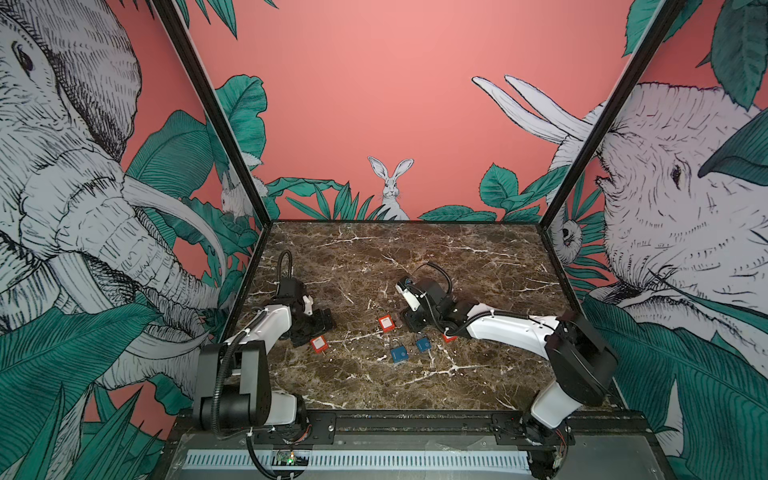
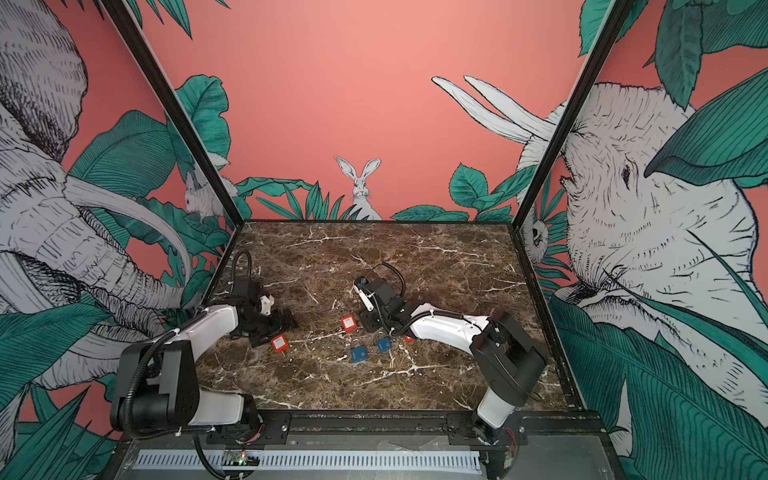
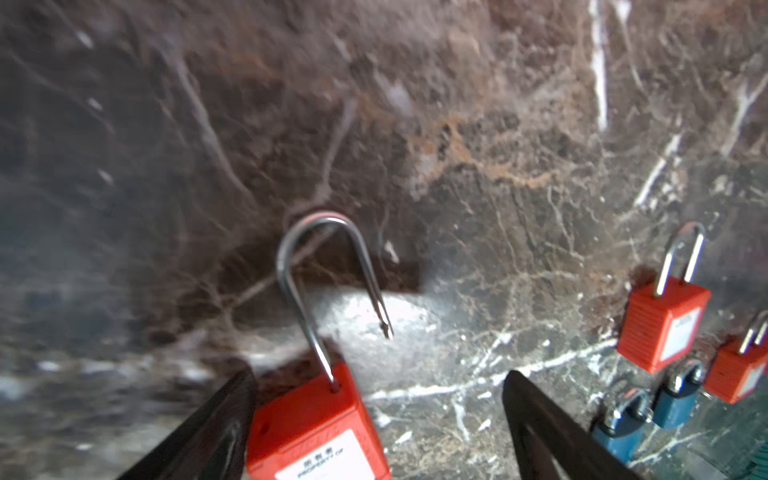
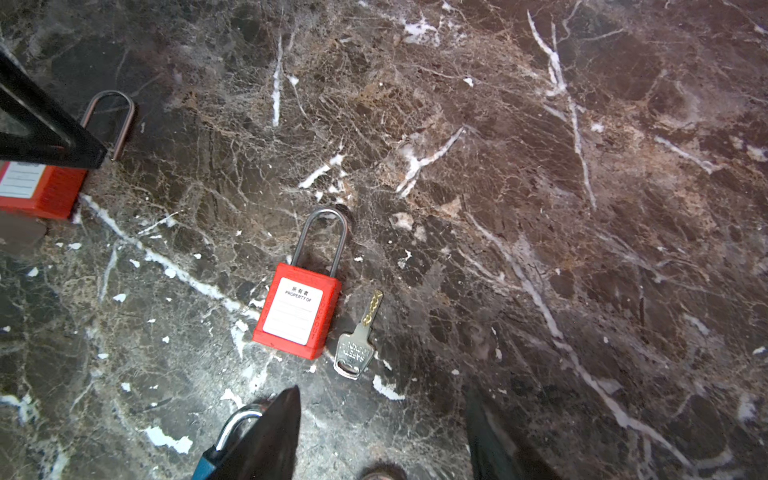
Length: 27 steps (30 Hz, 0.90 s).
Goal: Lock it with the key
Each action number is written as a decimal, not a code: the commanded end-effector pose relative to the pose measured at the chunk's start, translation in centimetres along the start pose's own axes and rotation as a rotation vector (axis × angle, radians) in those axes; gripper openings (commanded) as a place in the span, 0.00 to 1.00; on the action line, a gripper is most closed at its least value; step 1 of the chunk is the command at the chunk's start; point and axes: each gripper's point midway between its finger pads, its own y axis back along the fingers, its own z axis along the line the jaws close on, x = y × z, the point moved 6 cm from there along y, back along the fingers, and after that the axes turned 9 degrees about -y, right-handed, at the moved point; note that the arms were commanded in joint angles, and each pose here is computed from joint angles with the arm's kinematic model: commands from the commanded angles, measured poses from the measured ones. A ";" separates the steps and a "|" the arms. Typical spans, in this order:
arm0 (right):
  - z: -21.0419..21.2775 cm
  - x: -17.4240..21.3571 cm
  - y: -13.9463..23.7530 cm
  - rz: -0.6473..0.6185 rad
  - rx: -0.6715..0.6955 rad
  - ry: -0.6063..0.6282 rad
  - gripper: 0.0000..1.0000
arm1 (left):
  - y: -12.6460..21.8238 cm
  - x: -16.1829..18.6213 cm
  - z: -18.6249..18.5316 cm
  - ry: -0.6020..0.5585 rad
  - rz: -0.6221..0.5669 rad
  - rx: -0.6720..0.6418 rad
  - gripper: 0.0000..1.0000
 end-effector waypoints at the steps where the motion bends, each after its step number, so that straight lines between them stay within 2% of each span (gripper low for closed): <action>1: 0.4 -0.5 0.7 -0.037 -0.021 -0.016 0.64 | 0.4 1.4 -1.2 0.053 -0.015 0.065 0.93; 6: 0.7 -0.2 0.7 -0.029 -0.051 0.007 0.63 | 0.5 1.8 -2.2 0.097 -0.083 0.112 0.92; 9: 1.4 -0.3 0.8 -0.018 -0.114 0.052 0.62 | -0.2 2.1 -3.2 0.105 -0.093 0.154 0.92; 11: 2.5 -0.2 1.0 -0.014 -0.205 0.113 0.60 | 0.0 2.1 -3.5 0.108 -0.089 0.158 0.92; 14: 3.9 -0.3 1.3 -0.028 -0.321 0.209 0.57 | 1.9 1.4 -3.6 0.061 -0.138 0.112 0.92; 18: 5.9 -0.6 0.5 -0.039 -0.403 0.327 0.56 | 5.0 0.0 -3.7 -0.004 -0.204 0.025 0.94; 20: 7.1 -1.1 -0.5 -0.031 -0.432 0.366 0.57 | 6.3 -0.8 -3.2 0.002 -0.225 0.007 0.95; 24: 10.9 -0.9 -2.6 0.013 -0.494 0.548 0.60 | 8.7 -2.6 -1.7 0.056 -0.283 0.017 0.95; 27: 13.2 -1.5 -4.3 0.037 -0.514 0.601 0.62 | 10.4 -3.7 -0.9 0.064 -0.314 0.012 0.95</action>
